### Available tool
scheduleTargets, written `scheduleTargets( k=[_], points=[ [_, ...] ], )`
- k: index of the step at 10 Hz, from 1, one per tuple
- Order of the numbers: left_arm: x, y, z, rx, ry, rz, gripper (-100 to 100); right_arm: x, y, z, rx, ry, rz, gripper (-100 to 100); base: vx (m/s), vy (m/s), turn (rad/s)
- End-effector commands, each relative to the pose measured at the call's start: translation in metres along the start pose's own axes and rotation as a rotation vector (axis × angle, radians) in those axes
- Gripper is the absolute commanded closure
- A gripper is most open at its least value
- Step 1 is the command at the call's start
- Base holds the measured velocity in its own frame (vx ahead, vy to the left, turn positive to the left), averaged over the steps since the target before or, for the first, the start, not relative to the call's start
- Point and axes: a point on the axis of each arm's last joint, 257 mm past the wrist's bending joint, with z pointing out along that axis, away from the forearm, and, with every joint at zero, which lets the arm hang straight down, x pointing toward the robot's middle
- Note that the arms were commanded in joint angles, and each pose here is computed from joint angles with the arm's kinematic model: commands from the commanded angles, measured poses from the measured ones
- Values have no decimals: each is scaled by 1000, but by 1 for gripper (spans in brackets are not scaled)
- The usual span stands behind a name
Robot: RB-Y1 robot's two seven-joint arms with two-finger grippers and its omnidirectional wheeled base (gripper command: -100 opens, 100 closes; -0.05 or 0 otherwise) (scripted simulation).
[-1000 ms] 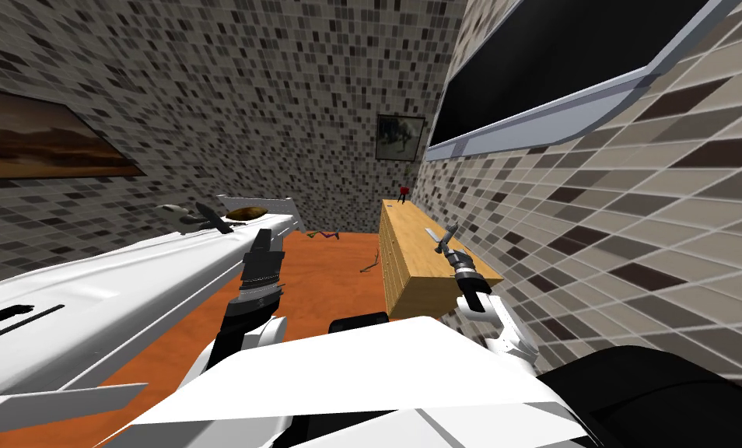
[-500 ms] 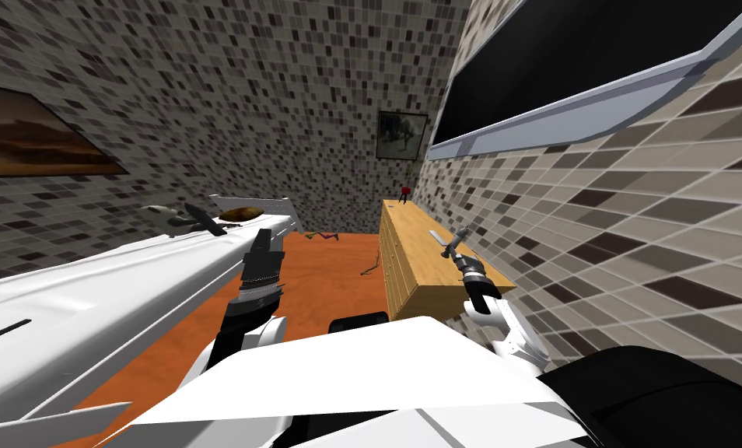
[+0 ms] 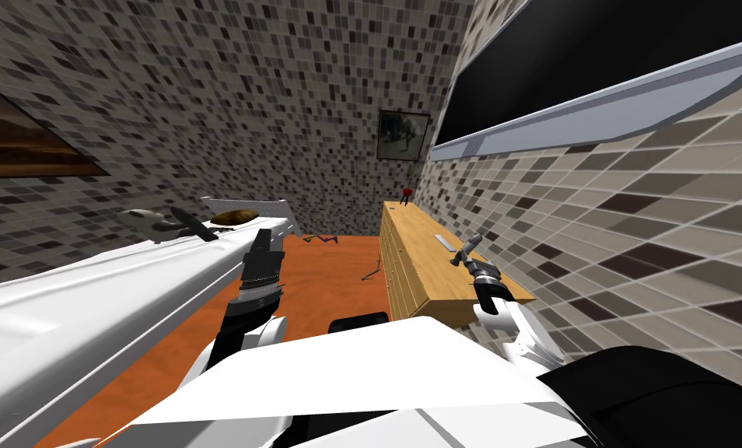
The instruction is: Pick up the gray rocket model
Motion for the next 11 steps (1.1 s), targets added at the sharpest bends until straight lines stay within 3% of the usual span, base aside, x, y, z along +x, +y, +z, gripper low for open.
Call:
scheduleTargets(
  k=[1,3,4,5,6,7,8,10,11],
  points=[
    [0,0,0,0,0,0,0,3,-22,0,39,9,-38,-100,144,23,-7],
    [0,0,0,0,0,0,0,1,-44,4,87,14,-90,-100,174,25,15],
    [0,0,0,0,0,0,0,3,-37,2,74,13,-75,-100,85,6,7],
    [0,0,0,0,0,0,0,3,-38,2,77,13,-79,0,15,1,1],
    [0,0,0,0,0,0,0,-4,-16,21,11,-9,-79,-100,94,40,-332],
    [0,0,0,0,0,0,0,10,-20,21,11,15,-77,-100,105,52,-238],
    [0,0,0,0,0,0,0,-2,4,39,-55,-17,-75,-100,139,66,-412],
    [0,0,0,0,0,0,0,16,-3,39,-52,16,-76,-100,77,59,-76],
    [0,0,0,0,0,0,0,-1,20,56,-116,-21,-81,-100,89,41,-336]
  ],
)
